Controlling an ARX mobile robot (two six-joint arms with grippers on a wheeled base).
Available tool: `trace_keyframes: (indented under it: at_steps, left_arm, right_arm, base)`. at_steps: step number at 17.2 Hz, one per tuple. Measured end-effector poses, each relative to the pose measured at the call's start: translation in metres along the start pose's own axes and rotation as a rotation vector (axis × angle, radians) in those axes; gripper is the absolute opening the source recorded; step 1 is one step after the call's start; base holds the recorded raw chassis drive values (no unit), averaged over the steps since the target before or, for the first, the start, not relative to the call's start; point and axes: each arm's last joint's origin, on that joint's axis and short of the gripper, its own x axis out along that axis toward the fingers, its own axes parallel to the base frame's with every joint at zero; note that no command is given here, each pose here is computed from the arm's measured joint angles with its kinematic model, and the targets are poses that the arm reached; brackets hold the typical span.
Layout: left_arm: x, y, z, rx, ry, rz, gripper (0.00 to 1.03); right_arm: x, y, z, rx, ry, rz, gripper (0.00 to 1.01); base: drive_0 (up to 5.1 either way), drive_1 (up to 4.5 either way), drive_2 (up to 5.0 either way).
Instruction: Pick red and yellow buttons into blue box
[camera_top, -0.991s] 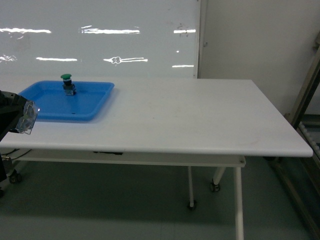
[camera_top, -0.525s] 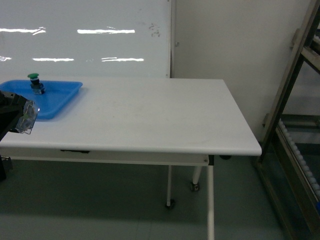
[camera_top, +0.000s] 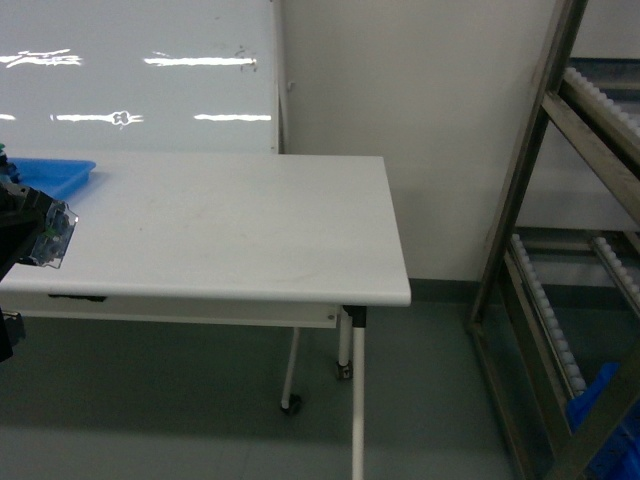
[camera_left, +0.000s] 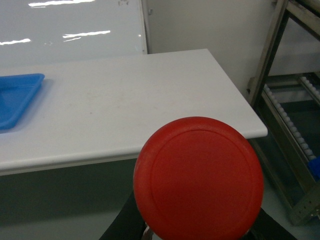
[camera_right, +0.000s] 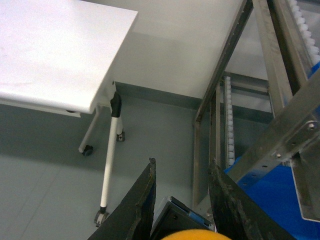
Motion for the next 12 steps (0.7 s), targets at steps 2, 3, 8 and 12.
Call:
trace_keyframes:
  at_steps: [2,3,8,12]
  left_arm:
    - [0.0001,0.0000,-0.0007,0.001,0.006,0.000,0.23]
    - [0.0000,0.0000,0.0001,0.000,-0.001,-0.001,0.23]
    - [0.0000,0.0001,-0.0001,0.002,0.002,0.000,0.23]
    - [0.0000,0.0002,-0.0002,0.004,0.002,0.001,0.23]
  right_arm:
    - [0.0000,0.0000,-0.0002,0.000,0.002,0.000,0.29]
    - [0.0000,0.0000,0.0000,0.000,0.000,0.000,0.29]
    - [0.0000,0.0000,0.0000,0.000,0.000,0.000,0.29]
    - [0.0000,0.0000,0.0000,0.000,0.000,0.000,0.29]
  base:
    - [5.0,-2.38,-2.4]
    - [4.9,-2.46,-2.5]
    - [4.9,-2.52,-2.5]
    - [4.9,-2.50,-2.5]
